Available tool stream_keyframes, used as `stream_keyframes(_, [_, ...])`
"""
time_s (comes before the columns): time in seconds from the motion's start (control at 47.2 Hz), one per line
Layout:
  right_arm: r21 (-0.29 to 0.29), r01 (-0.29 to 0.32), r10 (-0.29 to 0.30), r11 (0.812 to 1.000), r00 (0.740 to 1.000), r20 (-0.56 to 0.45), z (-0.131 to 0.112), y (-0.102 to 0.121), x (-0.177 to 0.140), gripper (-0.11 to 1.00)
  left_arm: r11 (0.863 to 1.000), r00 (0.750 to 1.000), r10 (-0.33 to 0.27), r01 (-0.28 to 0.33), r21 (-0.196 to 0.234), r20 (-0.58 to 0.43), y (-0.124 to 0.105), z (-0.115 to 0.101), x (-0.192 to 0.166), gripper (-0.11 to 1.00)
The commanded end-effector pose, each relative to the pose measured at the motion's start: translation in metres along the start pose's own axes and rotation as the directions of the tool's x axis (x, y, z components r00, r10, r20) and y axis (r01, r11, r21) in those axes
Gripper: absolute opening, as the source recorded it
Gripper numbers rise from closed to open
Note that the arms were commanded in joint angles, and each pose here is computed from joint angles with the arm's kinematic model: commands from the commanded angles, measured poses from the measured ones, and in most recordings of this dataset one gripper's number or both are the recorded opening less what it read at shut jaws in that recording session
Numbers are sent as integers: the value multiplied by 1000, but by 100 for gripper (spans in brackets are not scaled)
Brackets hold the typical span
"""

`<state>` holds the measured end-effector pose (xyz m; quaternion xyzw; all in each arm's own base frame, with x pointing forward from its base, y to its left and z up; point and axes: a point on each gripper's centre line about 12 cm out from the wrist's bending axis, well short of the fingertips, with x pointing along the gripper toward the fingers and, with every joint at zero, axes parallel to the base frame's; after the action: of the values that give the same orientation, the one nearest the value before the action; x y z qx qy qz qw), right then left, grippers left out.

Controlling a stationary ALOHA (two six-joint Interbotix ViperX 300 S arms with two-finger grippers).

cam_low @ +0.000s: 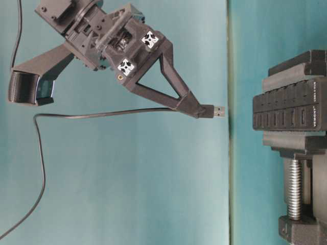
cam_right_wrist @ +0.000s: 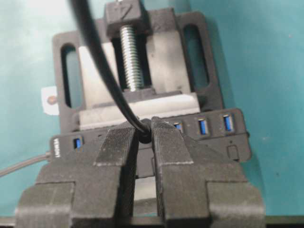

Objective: Insert the USB into the front port of the fixed hub.
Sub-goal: 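Pull the USB plug out of the hub with the right gripper, then carry the plug to the hub's front end port and align it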

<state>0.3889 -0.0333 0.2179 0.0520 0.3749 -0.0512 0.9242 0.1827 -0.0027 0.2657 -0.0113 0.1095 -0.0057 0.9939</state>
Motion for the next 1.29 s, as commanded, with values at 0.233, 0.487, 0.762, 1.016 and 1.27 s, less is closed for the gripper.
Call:
stream_keyframes(0.233, [10, -25, 24, 1000, 998, 64, 18, 11, -14, 5, 1000, 1000, -2, 2, 0, 17, 0, 6, 0, 0])
stream_keyframes(0.487, [2, -46, 46, 999, 997, 62, 17, 23, -14, 5, 1000, 1000, -2, 2, 0, 14, 0, 5, 0, 0])
stream_keyframes(0.762, [2, -64, 64, 998, 996, 55, 15, 32, -11, 5, 1000, 1000, 0, 0, -2, 15, 0, 6, 0, 0])
stream_keyframes(1.016, [-8, -72, 72, 997, 997, 38, 11, 37, -6, 5, 1000, 1000, 0, 0, -3, 15, 0, 6, 0, 0])
stream_keyframes(1.27, [-15, -76, 77, 997, 997, 25, 10, 42, 5, 5, 1000, 1000, -2, 2, -3, 14, 0, 5, 0, 0])
